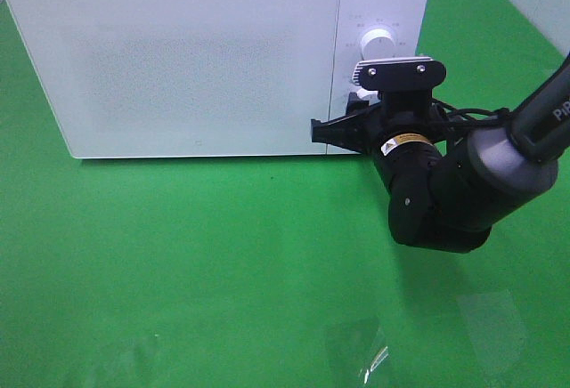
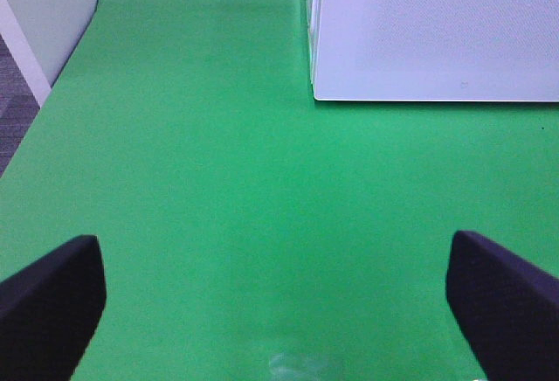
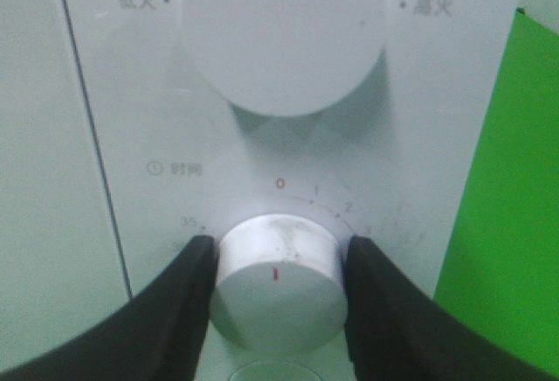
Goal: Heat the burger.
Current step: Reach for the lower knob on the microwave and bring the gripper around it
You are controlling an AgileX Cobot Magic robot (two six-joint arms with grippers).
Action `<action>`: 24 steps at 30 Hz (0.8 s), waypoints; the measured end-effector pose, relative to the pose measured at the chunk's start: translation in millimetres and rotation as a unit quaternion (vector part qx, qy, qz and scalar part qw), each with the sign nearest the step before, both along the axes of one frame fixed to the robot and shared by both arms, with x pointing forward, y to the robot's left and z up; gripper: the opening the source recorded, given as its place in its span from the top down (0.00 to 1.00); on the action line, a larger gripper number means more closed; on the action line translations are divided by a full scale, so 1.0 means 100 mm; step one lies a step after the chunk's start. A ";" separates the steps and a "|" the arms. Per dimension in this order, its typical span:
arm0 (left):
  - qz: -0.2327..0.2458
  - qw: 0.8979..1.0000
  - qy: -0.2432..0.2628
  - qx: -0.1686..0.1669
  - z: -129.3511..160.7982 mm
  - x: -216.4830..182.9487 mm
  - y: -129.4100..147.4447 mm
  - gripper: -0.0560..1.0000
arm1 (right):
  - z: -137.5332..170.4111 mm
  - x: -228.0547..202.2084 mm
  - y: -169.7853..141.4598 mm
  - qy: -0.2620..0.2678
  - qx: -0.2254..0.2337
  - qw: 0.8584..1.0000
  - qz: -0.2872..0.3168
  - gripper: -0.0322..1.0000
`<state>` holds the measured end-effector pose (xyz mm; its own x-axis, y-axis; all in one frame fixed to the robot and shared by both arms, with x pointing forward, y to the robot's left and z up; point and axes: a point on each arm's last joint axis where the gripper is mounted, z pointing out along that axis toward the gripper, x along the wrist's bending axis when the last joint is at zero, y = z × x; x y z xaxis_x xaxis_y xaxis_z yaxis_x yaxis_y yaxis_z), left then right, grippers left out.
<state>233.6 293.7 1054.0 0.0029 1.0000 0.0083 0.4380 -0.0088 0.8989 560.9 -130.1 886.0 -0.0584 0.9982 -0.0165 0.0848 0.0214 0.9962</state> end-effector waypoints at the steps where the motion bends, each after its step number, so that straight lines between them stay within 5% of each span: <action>1: 0.000 1.000 0.000 0.000 0.00 0.00 0.00 0.02 | 0.00 0.00 0.00 0.000 0.001 1.000 0.002 0.56; 7: 0.000 1.000 0.000 0.000 0.00 0.00 0.00 0.02 | 0.00 0.00 0.01 0.001 0.025 1.000 0.001 0.56; 11: 0.000 1.000 0.000 0.000 0.00 0.00 0.00 0.02 | 0.00 0.00 0.00 0.005 0.098 0.995 -0.004 0.56; 13: 0.000 1.000 0.000 0.000 0.00 0.00 0.00 0.02 | 0.00 0.00 0.00 0.011 0.187 0.982 -0.010 0.56; 14: 0.000 1.000 0.000 0.000 0.00 0.00 0.00 0.02 | 0.00 0.00 0.00 0.011 0.187 0.982 -0.010 0.56; 15: 0.000 1.000 0.000 0.000 0.00 0.00 0.00 0.02 | 0.00 0.00 0.00 0.016 0.257 0.966 -0.014 0.56; 16: 0.000 1.000 0.000 0.000 0.00 0.00 0.00 0.02 | 0.00 0.00 0.00 0.016 0.257 0.966 -0.014 0.56; 17: 0.000 1.000 0.000 0.000 0.00 0.00 0.00 0.02 | -0.01 -0.01 0.00 0.022 0.323 0.946 -0.016 0.56; 18: 0.000 1.000 0.000 0.000 0.00 0.00 0.00 0.02 | -0.01 -0.01 0.00 0.022 0.323 0.946 -0.016 0.56; 19: 0.000 1.000 0.000 0.000 0.00 0.00 0.00 0.02 | -0.01 -0.01 0.01 0.027 0.383 0.923 -0.019 0.56; 21: 0.000 1.000 0.000 0.000 0.00 0.00 0.00 0.02 | -0.01 -0.01 0.01 0.028 0.408 0.912 -0.020 0.56; 22: 0.000 1.000 0.000 0.000 0.00 0.00 0.00 0.02 | -0.01 -0.02 0.01 0.034 0.460 0.887 -0.021 0.56; 23: 0.000 1.000 0.000 0.000 0.00 0.00 0.00 0.02 | -0.01 -0.02 0.01 0.034 0.460 0.887 -0.021 0.56; 24: 0.000 1.000 0.000 0.000 0.00 0.00 0.00 0.02 | -0.02 -0.02 0.01 0.039 0.512 0.858 -0.024 0.56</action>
